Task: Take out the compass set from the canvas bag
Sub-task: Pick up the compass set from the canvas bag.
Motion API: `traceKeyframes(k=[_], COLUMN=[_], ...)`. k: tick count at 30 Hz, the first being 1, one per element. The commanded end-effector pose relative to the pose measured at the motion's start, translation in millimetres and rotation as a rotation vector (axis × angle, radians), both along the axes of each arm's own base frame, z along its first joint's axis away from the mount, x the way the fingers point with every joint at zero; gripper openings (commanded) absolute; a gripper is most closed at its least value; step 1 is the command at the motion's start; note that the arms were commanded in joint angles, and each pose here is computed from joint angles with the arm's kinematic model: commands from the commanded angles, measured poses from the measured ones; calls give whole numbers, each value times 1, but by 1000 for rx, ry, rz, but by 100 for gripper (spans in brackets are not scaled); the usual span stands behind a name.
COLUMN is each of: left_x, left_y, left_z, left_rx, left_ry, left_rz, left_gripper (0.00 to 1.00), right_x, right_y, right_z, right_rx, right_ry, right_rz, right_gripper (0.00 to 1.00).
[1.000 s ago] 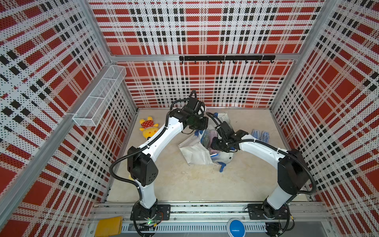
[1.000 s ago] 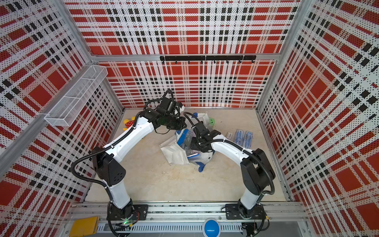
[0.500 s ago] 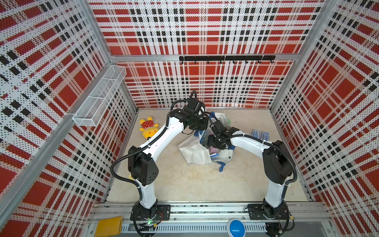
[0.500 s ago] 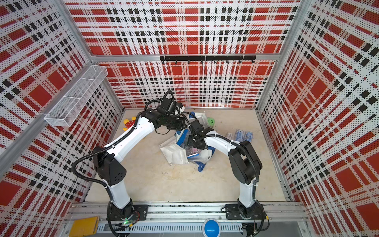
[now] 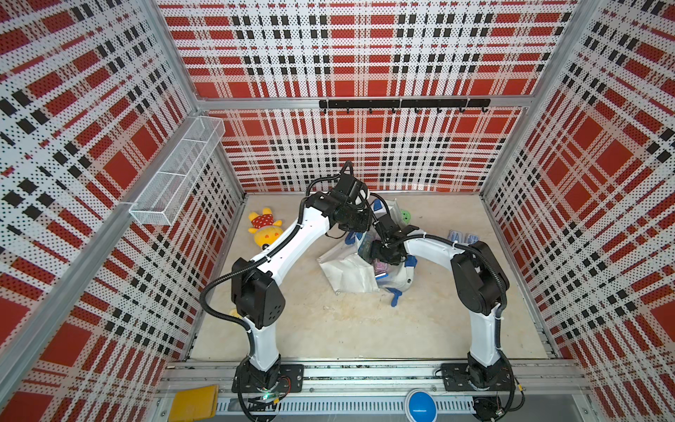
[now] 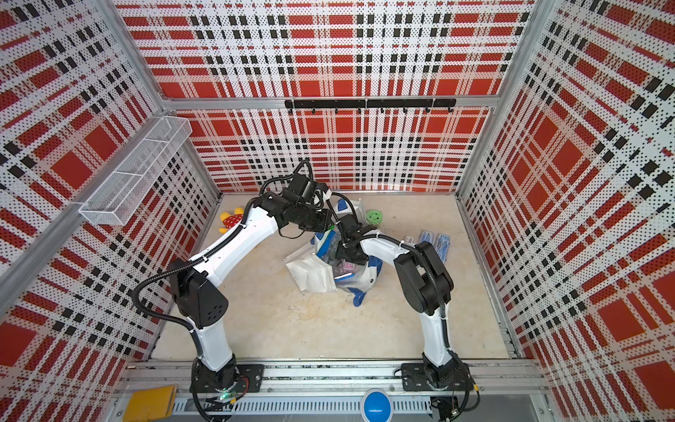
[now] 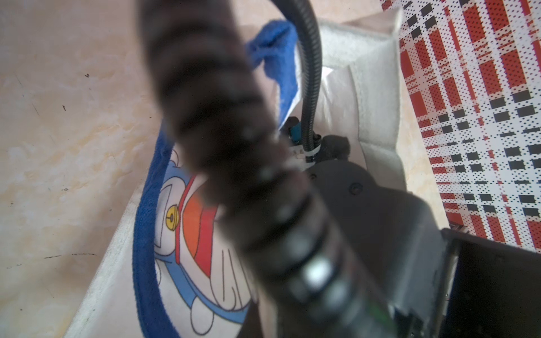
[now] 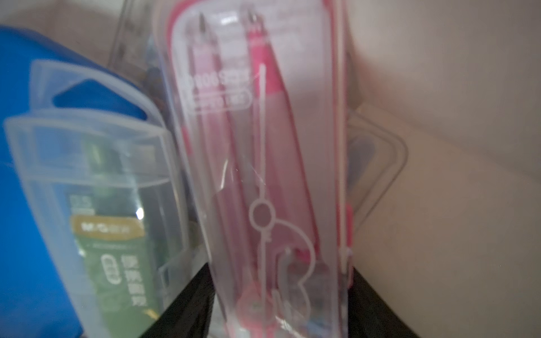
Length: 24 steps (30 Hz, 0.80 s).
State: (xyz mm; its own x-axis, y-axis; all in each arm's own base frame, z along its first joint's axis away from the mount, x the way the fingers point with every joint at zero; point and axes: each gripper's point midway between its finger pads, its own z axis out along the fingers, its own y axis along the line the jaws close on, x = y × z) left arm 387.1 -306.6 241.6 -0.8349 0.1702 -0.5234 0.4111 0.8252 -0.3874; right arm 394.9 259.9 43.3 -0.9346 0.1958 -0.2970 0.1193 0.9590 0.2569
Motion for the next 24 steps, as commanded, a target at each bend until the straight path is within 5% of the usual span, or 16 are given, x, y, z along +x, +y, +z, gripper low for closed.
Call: traceKeyframes(k=[1, 8, 24], left_x=[-5, -2, 15], left_y=[-15, -17, -18], left_z=[30, 30, 25], left_rx=[-68, -69, -82], left_ry=[-49, -51, -56], left_rz=[-56, -53, -9], left_gripper=[0, 0, 0], right_x=[0, 2, -24], right_y=[-13, -8, 30], right_z=[-22, -13, 74], right_rx=[-41, -20, 141], right_ry=[53, 35, -93], right_rz=[-4, 32, 129], right_gripper=[63, 47, 38])
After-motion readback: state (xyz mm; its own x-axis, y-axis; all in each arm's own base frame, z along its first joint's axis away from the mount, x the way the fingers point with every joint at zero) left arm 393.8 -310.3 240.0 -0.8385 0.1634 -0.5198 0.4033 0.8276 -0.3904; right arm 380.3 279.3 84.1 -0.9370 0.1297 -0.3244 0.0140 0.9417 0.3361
